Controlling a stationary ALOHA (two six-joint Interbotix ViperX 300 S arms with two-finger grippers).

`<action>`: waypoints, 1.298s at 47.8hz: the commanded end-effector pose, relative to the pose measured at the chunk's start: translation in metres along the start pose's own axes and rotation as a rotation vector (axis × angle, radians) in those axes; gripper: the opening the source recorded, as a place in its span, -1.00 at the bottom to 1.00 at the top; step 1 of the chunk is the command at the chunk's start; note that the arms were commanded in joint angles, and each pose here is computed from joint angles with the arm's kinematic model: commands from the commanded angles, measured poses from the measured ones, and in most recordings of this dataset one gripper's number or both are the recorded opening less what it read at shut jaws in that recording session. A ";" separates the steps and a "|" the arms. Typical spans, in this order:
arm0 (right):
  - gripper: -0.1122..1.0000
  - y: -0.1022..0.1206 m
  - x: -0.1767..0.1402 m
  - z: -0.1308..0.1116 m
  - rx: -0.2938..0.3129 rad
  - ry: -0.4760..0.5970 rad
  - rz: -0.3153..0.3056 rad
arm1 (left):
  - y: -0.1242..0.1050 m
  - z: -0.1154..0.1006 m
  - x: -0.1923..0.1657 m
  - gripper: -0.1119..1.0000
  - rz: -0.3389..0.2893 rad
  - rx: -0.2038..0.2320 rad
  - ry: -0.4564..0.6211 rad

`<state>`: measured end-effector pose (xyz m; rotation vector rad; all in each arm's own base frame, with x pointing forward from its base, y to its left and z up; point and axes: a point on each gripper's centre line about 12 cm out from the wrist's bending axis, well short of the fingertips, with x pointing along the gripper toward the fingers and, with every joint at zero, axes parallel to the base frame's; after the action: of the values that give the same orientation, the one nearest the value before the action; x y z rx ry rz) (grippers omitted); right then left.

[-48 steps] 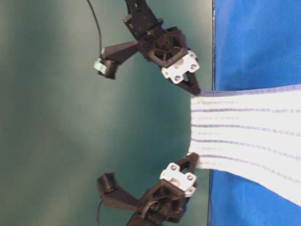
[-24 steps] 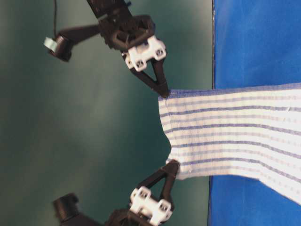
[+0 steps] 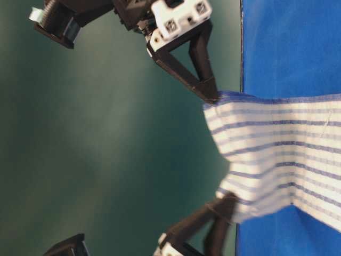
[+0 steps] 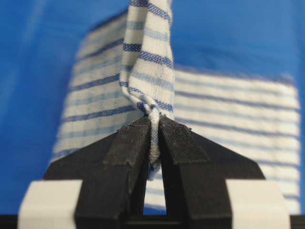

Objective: Fold a vertical towel.
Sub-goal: 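Carry the held corners toward the near end, folding the towel in half, then lower the corners onto the near edge and open both grippers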

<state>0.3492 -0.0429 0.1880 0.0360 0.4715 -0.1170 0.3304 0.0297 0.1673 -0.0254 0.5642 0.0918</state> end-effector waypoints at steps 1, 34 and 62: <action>-0.68 0.012 -0.002 0.007 0.009 -0.021 0.028 | -0.013 0.001 0.003 -0.72 -0.033 0.020 -0.002; -0.68 0.064 0.034 -0.039 0.071 0.140 0.112 | -0.061 -0.035 0.027 -0.72 -0.144 0.063 0.104; -0.67 0.068 0.034 -0.038 0.075 0.141 0.119 | -0.065 -0.034 0.028 -0.52 -0.153 0.068 0.095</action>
<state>0.3642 0.0194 0.1284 0.1419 0.6404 -0.0254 0.3360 -0.0317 0.1141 -0.0087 0.6945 -0.0693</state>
